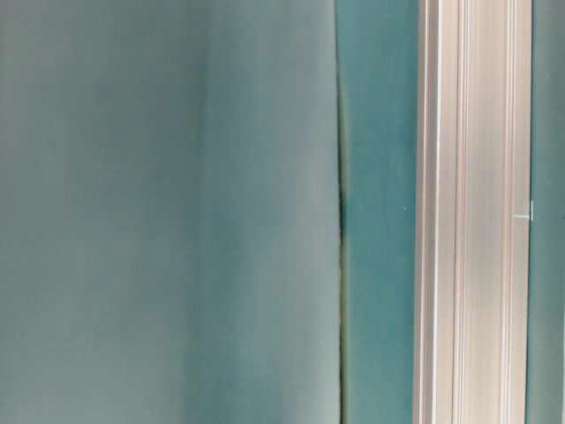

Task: Lift the metal rail with both hands and move it towards you.
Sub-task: 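Move both grippers down over the two ends of the silver rail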

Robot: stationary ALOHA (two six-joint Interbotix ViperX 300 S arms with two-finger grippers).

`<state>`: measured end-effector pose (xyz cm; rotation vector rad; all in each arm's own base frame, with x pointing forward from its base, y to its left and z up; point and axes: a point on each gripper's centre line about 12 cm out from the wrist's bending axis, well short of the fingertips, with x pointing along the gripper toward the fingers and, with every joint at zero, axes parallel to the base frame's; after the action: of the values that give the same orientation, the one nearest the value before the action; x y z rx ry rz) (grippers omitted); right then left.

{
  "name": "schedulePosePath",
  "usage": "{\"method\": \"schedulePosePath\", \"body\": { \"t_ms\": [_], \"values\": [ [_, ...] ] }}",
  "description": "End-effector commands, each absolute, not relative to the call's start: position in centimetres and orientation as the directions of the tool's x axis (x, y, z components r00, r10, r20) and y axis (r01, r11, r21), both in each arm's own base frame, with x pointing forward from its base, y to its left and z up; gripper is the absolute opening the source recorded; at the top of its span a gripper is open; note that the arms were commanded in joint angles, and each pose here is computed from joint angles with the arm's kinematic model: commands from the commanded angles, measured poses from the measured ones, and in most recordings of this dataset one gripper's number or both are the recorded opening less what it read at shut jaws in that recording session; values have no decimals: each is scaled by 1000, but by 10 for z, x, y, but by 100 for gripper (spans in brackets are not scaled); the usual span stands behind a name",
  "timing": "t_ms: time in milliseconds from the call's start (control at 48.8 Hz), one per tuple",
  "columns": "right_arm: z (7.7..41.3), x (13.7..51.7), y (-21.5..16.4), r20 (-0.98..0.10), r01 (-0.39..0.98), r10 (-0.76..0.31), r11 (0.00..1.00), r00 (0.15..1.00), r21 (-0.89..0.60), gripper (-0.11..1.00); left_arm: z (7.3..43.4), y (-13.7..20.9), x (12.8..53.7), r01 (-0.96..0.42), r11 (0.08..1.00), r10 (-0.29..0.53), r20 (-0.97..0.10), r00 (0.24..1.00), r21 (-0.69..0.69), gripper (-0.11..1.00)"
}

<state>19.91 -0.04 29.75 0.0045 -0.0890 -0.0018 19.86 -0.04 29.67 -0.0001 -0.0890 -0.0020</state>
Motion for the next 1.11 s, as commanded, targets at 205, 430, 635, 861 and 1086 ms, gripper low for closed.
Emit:
{"method": "schedulePosePath", "body": {
  "t_ms": [205, 430, 635, 861, 1086],
  "values": [
    [313, 207, -5, -122, 43, -19, 980, 992, 194, 2, 328, 6, 221, -29, 999, 26, -133, 991, -26, -1],
    [307, 220, -8, -449, 124, -3, 963, 894, 239, 2, 329, 7, 243, -41, 999, 29, -348, 937, -26, -4],
    [292, 243, -13, -662, 192, 10, 954, 750, 232, 2, 315, 8, 267, -47, 999, 31, -502, 864, -20, -5],
    [270, 271, -14, -830, 220, 42, 956, 557, 195, 1, 292, 16, 289, -79, 997, 49, -697, 715, -12, -5],
    [257, 294, -21, -913, 189, 21, 976, 408, 107, 1, 280, 21, 310, -88, 996, 53, -833, 551, 5, -5]
  ]
}}
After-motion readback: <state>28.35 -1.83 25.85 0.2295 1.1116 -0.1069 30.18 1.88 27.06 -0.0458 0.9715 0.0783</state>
